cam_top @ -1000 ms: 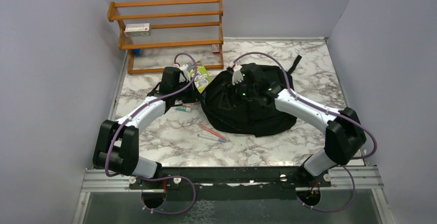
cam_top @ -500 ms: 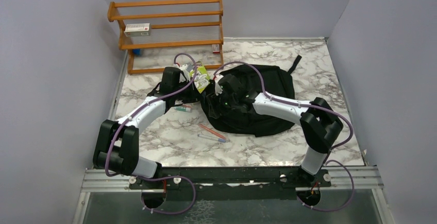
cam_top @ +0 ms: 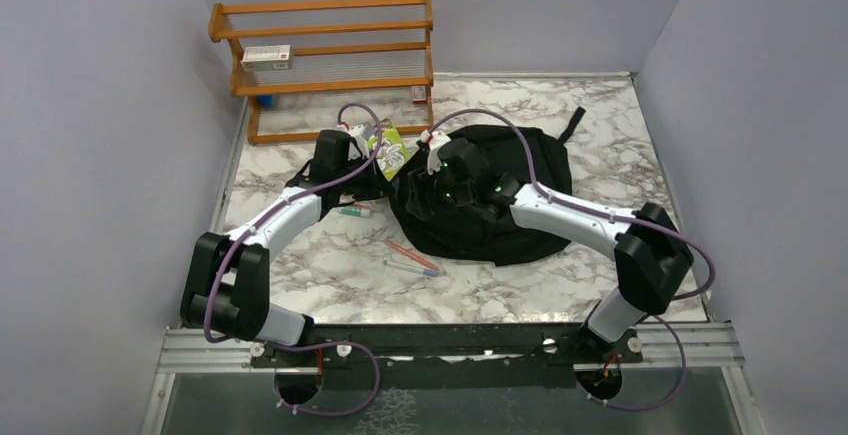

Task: Pack the student bag
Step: Unzip the student bag at the center of the board.

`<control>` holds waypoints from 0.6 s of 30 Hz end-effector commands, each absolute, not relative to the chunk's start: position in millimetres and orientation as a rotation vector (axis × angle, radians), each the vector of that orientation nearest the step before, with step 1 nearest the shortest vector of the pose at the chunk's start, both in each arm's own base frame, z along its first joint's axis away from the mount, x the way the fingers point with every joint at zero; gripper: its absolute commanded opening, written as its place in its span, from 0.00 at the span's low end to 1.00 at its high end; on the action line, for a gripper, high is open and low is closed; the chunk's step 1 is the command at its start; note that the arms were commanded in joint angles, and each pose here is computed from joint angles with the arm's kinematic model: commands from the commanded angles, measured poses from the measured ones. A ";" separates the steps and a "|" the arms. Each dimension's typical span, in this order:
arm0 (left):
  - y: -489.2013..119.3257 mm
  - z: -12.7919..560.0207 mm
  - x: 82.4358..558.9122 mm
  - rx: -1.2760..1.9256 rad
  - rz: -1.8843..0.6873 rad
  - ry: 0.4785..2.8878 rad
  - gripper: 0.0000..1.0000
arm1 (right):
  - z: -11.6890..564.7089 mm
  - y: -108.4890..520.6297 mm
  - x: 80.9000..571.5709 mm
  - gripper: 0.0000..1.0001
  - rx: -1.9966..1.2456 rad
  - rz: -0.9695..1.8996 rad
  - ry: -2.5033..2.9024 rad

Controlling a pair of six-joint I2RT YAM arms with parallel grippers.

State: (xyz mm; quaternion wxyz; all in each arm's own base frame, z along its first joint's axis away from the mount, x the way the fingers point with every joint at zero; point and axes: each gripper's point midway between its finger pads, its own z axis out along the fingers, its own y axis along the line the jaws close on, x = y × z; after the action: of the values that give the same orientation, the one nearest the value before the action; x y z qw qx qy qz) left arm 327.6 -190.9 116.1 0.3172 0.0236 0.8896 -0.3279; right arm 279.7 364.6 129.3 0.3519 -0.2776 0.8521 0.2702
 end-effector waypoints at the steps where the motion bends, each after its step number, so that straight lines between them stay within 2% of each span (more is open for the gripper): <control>1: -190.0 113.5 321.2 0.075 -0.858 2.363 0.00 | 152.5 350.3 303.7 0.63 -0.561 0.570 2.139; 5: -191.2 114.4 321.0 0.079 -0.868 2.361 0.00 | 134.9 352.2 309.2 0.62 -0.595 0.505 2.197; 18: -193.3 117.6 319.2 0.084 -0.890 2.346 0.00 | 93.7 389.2 290.3 0.64 -0.786 0.656 2.290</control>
State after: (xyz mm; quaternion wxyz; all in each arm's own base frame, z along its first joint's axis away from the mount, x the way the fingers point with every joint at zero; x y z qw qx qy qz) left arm 327.1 -191.1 115.9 0.3159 0.0237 0.8898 -0.3286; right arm 301.3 374.6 95.2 0.3348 -0.2656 0.8752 0.2269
